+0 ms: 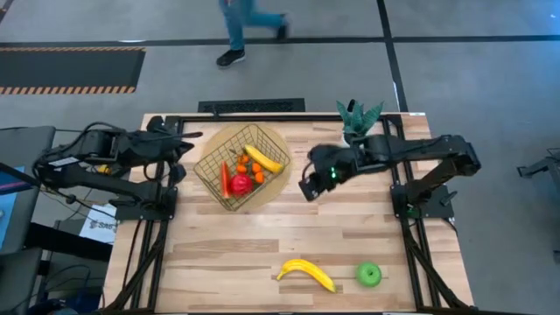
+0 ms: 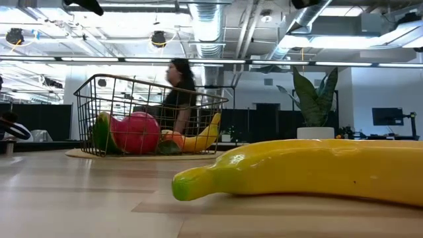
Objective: Build produce basket
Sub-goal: Put the yellow banana into the wire basket
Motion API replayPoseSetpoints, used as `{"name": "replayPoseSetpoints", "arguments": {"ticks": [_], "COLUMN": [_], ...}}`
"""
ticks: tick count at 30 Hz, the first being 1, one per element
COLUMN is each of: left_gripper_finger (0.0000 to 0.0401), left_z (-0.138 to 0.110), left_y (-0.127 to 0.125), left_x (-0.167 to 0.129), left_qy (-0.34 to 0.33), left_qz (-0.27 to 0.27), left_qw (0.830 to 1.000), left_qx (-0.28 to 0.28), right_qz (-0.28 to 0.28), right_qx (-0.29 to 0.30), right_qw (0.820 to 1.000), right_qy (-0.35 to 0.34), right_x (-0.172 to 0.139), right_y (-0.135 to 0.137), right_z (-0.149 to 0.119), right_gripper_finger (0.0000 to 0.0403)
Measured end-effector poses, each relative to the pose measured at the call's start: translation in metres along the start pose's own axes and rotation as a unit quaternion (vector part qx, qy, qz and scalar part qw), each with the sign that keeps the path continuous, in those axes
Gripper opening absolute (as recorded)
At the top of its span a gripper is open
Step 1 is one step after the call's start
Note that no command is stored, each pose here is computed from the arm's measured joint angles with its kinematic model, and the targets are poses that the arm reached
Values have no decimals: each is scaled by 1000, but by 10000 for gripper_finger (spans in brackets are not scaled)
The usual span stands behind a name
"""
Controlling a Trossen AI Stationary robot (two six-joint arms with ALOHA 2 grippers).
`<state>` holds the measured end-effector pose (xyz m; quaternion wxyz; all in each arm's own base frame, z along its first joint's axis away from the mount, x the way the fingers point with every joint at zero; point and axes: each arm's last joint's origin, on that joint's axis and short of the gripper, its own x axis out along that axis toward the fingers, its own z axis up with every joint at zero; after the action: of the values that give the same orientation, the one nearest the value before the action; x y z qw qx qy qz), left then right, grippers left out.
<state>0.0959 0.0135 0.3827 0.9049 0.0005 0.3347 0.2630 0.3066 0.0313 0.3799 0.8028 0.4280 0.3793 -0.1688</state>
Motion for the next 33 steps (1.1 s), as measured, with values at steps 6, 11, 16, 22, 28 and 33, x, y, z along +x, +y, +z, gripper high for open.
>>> {"name": "replayPoseSetpoints", "arguments": {"ticks": [6,11,16,22,28,33], "left_gripper_finger": [0,0,0,0,0,0], "left_z": [-3,-7,-11,-12,-11,-11], "left_y": [2,3,4,2,2,2], "left_x": [-4,-4,-1,0,0,0], "left_qy": [-3,10,14,22,20,16], "left_qz": [3,13,37,5,5,18], "left_qw": [1000,1000,999,1000,1000,1000], "left_qx": [8,23,27,3,-7,-8], "right_qz": [-12,-56,-100,-112,-72,-53], "right_qx": [57,53,-12,-37,-56,-55], "right_qw": [995,988,980,955,953,958], "right_qy": [85,137,170,273,287,277], "right_x": [25,55,94,152,172,167], "right_y": [24,40,43,36,36,36], "right_z": [-51,-103,-139,-157,-148,-132], "right_gripper_finger": [3,2,8,14,25,82]}}
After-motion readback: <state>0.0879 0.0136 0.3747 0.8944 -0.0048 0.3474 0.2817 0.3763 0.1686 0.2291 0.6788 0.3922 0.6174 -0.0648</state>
